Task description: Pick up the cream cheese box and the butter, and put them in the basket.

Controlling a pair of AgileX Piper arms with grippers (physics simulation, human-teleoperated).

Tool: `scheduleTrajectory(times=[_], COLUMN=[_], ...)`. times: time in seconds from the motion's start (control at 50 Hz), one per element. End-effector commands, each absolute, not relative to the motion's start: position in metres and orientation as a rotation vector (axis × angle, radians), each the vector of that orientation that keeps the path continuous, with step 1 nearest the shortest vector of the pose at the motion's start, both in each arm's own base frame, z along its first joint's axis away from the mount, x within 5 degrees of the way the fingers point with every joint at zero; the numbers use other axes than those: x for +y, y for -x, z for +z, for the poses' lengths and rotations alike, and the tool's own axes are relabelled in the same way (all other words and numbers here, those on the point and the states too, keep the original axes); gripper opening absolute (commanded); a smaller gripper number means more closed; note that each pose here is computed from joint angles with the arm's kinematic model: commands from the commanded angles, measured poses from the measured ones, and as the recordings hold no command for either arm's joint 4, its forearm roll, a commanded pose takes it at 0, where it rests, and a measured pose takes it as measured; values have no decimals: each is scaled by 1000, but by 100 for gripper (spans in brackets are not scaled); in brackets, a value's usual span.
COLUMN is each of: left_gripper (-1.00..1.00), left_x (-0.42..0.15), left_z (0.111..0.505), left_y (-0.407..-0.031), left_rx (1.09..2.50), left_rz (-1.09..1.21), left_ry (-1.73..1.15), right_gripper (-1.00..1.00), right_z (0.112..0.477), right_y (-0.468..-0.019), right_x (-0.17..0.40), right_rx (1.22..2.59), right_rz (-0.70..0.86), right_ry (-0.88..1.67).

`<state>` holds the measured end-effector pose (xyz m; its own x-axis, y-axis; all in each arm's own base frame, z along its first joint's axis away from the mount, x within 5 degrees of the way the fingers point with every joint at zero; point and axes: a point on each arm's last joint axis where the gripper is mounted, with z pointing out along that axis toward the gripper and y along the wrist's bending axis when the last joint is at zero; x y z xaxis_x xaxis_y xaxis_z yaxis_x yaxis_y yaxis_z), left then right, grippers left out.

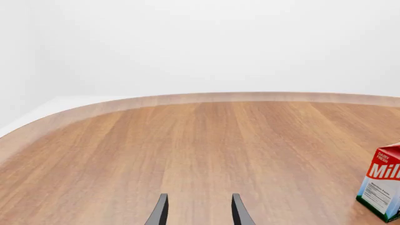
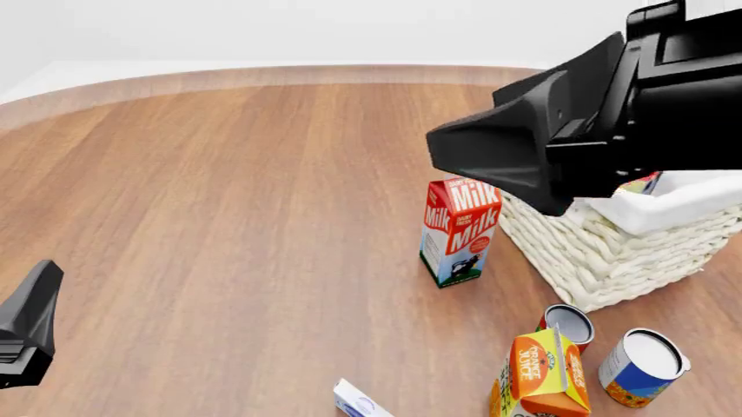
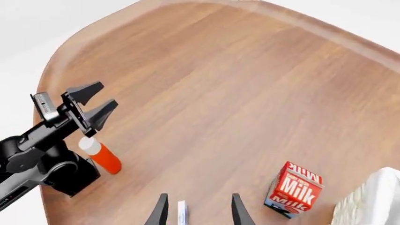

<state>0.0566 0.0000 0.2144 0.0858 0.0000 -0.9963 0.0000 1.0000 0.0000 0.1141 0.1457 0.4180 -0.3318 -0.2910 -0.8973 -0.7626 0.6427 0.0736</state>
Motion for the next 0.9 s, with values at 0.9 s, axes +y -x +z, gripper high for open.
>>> scheduleTrajectory(times=[0.9], left_gripper=[100], left_x=[0], left_z=[214], left_y=[-57], left_rx=[1485], left_rz=[0], left_ry=[0], right_gripper=[100], right_z=[325], right_y=[-130], right_x=[208], right_rx=[2092], right_rz=[558], right_ry=[1059])
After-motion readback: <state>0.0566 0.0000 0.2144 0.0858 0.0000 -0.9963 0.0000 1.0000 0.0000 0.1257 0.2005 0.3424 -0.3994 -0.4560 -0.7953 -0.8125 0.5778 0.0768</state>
